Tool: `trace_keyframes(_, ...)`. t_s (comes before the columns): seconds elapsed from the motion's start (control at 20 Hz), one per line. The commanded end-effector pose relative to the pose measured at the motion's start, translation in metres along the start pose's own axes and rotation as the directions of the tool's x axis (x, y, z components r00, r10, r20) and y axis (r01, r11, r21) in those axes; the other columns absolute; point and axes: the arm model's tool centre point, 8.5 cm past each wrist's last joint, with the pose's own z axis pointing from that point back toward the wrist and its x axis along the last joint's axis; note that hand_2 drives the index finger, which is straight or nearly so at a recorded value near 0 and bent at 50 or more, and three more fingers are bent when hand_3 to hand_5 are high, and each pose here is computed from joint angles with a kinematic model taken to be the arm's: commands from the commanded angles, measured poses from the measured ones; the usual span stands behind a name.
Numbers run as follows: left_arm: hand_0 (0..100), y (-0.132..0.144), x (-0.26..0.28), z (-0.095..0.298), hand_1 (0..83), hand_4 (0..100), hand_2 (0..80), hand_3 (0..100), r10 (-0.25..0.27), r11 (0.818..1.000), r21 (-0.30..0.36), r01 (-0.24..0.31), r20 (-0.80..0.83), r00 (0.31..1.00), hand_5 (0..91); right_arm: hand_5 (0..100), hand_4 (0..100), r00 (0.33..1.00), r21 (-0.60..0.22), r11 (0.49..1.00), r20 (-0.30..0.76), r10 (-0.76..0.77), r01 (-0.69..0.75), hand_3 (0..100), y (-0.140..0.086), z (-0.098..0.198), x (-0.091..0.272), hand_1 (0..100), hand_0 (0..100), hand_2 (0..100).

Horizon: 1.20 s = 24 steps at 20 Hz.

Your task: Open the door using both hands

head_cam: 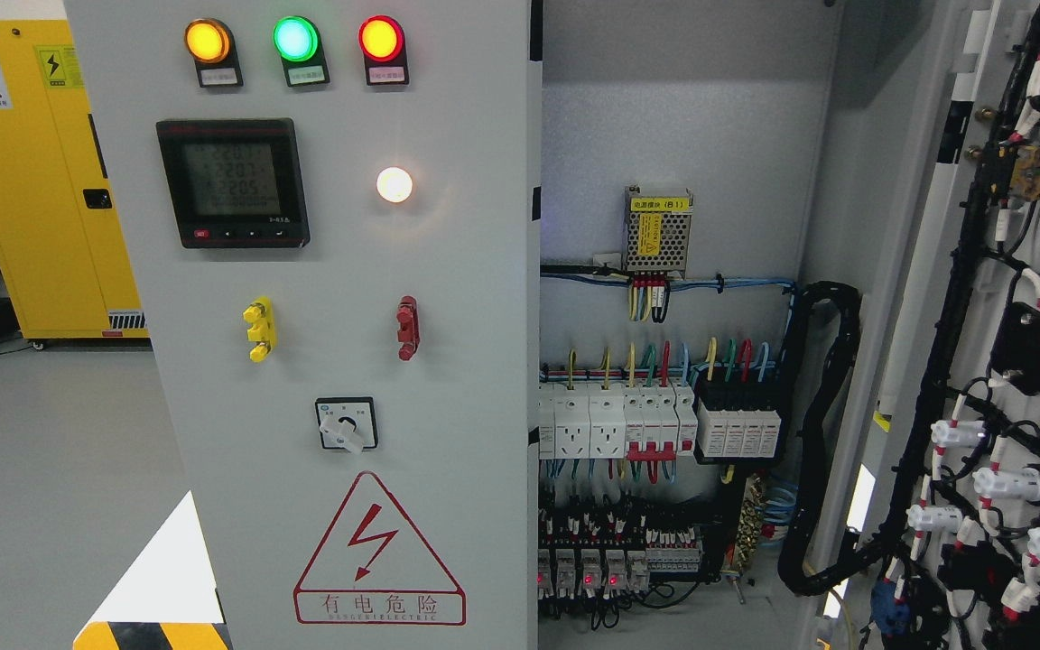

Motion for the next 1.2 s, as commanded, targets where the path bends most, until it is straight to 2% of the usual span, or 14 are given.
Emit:
trace_keyframes(0.0,12,0.051,-0.218,0.088,55.6,0,0.0,0,0.229,0.945,0.317,-0.085,-0.453,0.862,0.0,0,0,1.000,0.024,1.000,-0.025,0.000,0.001,0,0.016,-0.001,-0.013,50,0,4)
trace_keyframes(0.15,12,0.035,-0.274,0.117,55.6,0,0.0,0,0.304,0.915,0.391,-0.097,-0.511,0.805,0.0,0,0,1.000,0.021,1.000,-0.016,0.000,0.000,0,0.014,-0.001,-0.011,50,0,4)
trace_keyframes(0.45,12,0.003,-0.318,0.154,55.6,0,0.0,0,0.380,0.883,0.456,-0.109,-0.560,0.736,0.0,0,0,1.000,0.021,1.000,-0.024,0.000,0.000,0,0.014,-0.001,-0.011,50,0,4)
trace_keyframes(0.5,12,0.001,-0.323,0.162,55.6,0,0.0,0,0.403,0.872,0.477,-0.114,-0.565,0.720,0.0,0,0,1.000,0.021,1.000,-0.022,0.000,0.000,0,0.014,-0.001,-0.011,50,0,4)
trace_keyframes(0.65,12,0.002,-0.326,0.169,55.6,0,0.0,0,0.491,0.815,0.555,-0.166,-0.509,0.707,0.0,0,0,1.000,0.024,1.000,-0.008,-0.001,0.001,0,0.016,-0.001,-0.007,50,0,4)
trace_keyframes(0.7,12,0.002,-0.326,0.169,55.6,0,0.0,0,0.501,0.808,0.564,-0.174,-0.500,0.706,0.0,0,0,1.000,0.025,1.000,-0.008,-0.001,0.001,0,0.017,-0.001,-0.007,50,0,4)
trace_keyframes(1.15,12,0.005,-0.326,0.172,55.6,0,0.0,0,0.504,0.804,0.570,-0.168,-0.505,0.701,0.0,0,0,1.000,0.035,0.999,-0.006,-0.003,0.003,0,0.023,-0.001,-0.006,50,0,4)
